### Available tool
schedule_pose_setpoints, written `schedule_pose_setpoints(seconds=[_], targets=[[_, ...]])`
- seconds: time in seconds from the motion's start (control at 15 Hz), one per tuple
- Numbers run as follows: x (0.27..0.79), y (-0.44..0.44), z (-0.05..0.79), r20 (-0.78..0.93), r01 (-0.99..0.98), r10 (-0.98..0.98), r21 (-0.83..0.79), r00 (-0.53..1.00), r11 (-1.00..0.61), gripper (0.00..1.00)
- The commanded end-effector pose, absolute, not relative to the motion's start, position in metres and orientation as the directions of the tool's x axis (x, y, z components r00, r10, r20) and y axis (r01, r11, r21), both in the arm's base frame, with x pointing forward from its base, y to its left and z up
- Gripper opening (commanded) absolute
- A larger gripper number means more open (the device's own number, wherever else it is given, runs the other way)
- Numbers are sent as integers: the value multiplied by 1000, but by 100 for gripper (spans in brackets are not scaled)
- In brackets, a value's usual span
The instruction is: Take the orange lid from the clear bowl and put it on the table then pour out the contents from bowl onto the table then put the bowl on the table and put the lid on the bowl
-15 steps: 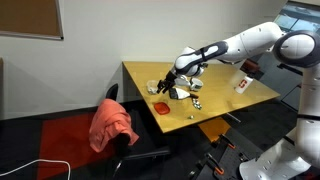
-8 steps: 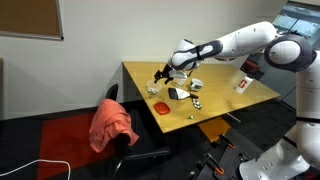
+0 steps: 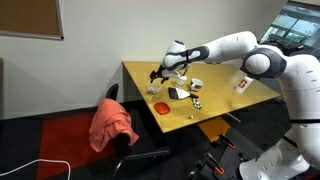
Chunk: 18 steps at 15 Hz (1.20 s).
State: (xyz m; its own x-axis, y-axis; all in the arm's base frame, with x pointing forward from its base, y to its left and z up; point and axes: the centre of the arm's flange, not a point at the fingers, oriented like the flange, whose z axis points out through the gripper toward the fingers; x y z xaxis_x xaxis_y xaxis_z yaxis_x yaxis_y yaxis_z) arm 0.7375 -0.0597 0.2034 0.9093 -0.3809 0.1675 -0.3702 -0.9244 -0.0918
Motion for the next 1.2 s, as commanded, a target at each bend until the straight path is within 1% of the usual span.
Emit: schedule_pose_setpoints(seconds=[0.0,0.27,0.53,1.13], targets=[[739,-58,202,168,-368,-379,-93,910,-925,100],[748,-61,196,182,-377,-390,-103,903,-921,100],[759,-66,181,202,-375,-382,-77,902,-924,100],[782,-62,160,240,-362,-374,-94,896,-927,100]])
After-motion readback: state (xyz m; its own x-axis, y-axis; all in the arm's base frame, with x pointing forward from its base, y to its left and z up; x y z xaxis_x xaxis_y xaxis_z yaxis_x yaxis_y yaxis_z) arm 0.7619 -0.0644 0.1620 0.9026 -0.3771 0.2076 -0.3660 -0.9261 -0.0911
